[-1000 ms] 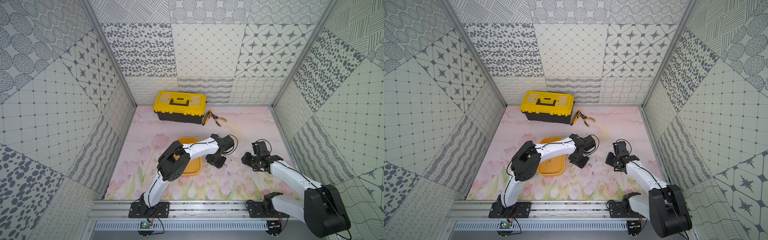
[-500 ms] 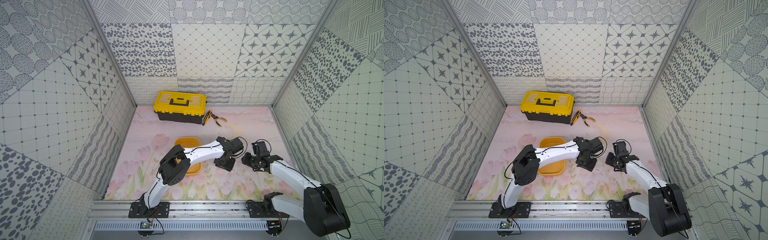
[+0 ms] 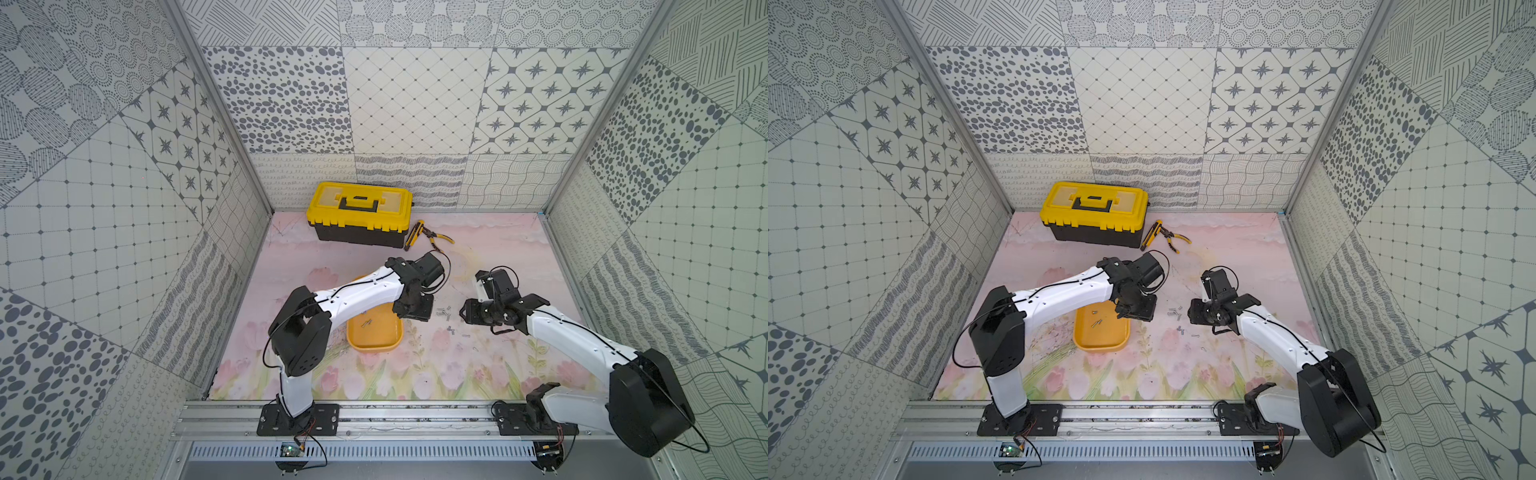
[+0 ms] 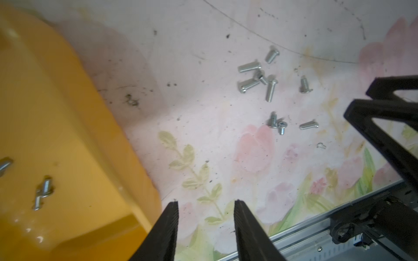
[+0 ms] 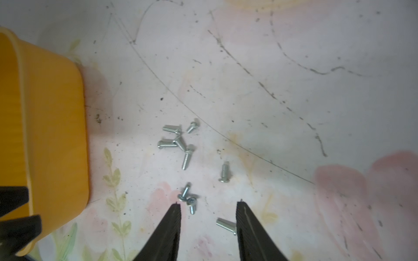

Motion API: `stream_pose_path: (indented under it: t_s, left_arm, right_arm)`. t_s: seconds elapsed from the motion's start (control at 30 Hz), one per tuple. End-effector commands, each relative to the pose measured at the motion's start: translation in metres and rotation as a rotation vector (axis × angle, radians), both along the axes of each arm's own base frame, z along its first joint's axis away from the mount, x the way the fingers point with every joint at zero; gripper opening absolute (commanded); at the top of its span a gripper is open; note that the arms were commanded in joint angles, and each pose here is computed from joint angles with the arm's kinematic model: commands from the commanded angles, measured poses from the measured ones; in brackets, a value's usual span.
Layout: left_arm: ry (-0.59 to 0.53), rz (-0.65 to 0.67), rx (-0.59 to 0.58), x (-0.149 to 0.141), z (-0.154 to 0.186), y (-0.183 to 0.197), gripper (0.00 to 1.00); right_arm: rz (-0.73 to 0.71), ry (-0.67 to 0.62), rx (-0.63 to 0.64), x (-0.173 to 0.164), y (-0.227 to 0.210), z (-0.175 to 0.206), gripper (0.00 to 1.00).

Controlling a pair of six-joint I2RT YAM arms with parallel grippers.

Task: Put the screws on the desktop into the storage box
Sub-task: Adjust the screw at the center of the board, then pick up the screw from the center of the board.

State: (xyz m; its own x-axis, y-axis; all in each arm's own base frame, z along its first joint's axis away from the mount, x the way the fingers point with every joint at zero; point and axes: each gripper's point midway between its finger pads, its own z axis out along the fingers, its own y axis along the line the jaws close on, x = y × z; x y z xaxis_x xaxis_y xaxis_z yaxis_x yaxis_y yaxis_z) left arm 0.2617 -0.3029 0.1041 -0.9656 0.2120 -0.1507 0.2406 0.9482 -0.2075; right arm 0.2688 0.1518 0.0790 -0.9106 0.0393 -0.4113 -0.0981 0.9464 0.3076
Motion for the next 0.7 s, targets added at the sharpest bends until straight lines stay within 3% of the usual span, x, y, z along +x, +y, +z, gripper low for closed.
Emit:
stream_pose_path:
  t_s: [0.0,0.2,0.43,0.67]
  left_arm:
    - [0.005,0.016,-0.1,0.001,0.014,0.025,0.45]
    - [0.017,-0.096,-0.144,0.004,0.011,-0.007,0.46]
    - [-0.019,-0.296,-0.011,0.028,-0.011,-0.053,0.45]
    - [-0.024,-0.474,0.01,0.031,-0.036,-0.085,0.43]
  right_arm:
    - [0.051,0.017,-0.083,0.0,-0.001,-0.005,0.45]
    - [-0.018,-0.043,-0.125,0.009,-0.014,-0.004,0.44]
    - [-0.126,-0.04,-0.095,0.006,-0.04,-0.023,0.43]
    - [-0.178,-0.005,-0.074,0.009,-0.05,-0.031,0.43]
